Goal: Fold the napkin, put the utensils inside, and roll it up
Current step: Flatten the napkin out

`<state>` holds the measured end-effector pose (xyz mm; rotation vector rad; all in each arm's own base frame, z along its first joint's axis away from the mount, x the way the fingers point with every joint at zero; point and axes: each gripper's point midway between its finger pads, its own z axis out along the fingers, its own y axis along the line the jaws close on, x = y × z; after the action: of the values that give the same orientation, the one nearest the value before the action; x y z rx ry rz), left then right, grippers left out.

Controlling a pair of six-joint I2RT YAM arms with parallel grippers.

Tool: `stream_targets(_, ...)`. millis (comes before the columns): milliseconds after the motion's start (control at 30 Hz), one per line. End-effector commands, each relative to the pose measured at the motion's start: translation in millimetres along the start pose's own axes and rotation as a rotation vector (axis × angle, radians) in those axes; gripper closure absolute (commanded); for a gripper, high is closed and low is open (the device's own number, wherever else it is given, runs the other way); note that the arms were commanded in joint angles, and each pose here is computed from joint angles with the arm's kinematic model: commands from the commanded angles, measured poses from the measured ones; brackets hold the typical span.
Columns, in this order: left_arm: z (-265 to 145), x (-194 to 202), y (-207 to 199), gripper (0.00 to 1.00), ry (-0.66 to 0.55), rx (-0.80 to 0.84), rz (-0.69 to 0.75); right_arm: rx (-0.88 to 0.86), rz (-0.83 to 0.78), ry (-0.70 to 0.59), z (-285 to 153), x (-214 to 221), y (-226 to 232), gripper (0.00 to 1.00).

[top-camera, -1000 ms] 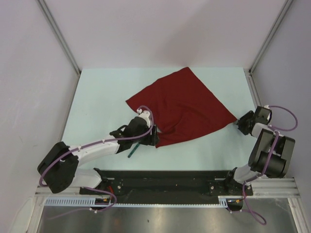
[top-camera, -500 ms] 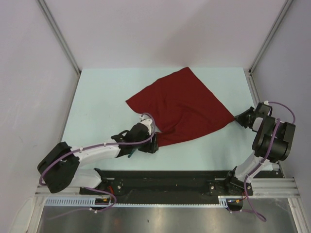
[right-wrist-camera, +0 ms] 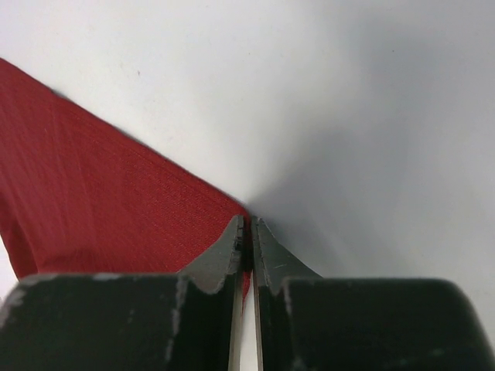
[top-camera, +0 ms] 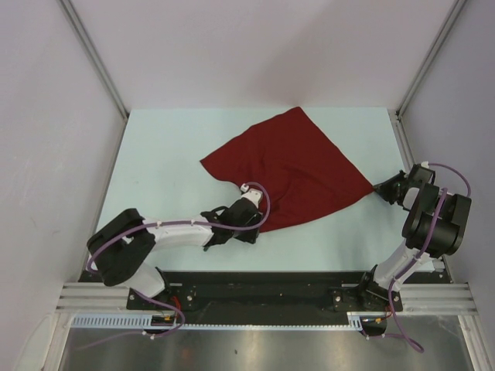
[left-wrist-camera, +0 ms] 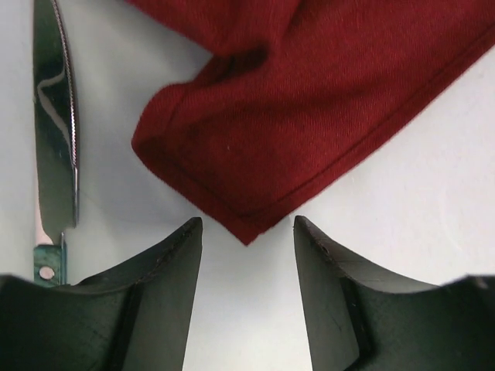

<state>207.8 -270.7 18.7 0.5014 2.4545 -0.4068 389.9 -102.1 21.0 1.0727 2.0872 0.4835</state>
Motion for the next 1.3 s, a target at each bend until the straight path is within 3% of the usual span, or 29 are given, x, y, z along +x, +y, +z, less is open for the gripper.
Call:
stream_targets(0, 10, 8, 20, 0.43, 0.047, -0.147, 0.051, 0.026, 0.011, 0.027, 0, 7, -10, 0.92)
stream_targets(133, 17, 19, 32, 0.49, 0.088, -0.220, 0.055, 0.019, 0.011, 0.030, -1, 7, -9, 0.93)
stream_targets(233, 21, 30, 40, 0.74, 0.119, -0.258, 0.050, 0.005, 0.008, 0.030, -2, 7, -6, 0.96)
stream_targets(300, 21, 35, 42, 0.85, 0.119, -0.264, 0.035, -0.003, 0.004, 0.027, -5, 5, -2, 1.00)
stream_targets(333, 19, 33, 42, 0.97, 0.105, -0.265, 0.023, -0.010, 0.001, 0.032, -7, 6, 0, 1.00)
stream_targets(400, 14, 26, 43, 1.00, 0.071, -0.272, 0.011, -0.035, -0.019, 0.010, -16, 0, 11, 1.00)
stream_targets(533, -17, -27, 44, 1.00, -0.099, -0.306, -0.005, -0.073, -0.075, -0.038, -43, -15, 43, 1.00)
stream_targets(700, -113, -141, 56, 1.00, -0.430, -0.434, -0.021, -0.126, -0.198, -0.229, -114, -54, 113, 1.00)
stream_targets(867, -226, -223, 83, 1.00, -0.686, -0.527, -0.055, -0.243, -0.285, -0.473, -232, -88, 188, 1.00)
stream_targets(1100, -398, -276, 93, 1.00, -1.039, -0.493, -0.059, -0.404, -0.354, -0.766, -393, -105, 255, 1.00)
stream_targets(1167, -434, -282, 94, 1.00, -1.098, -0.469, -0.070, -0.459, -0.361, -0.861, -444, -109, 268, 1.00)
stream_targets(1267, -466, -282, 96, 1.00, -1.159, -0.432, -0.073, -0.500, -0.371, -0.940, -483, -113, 278, 1.00)
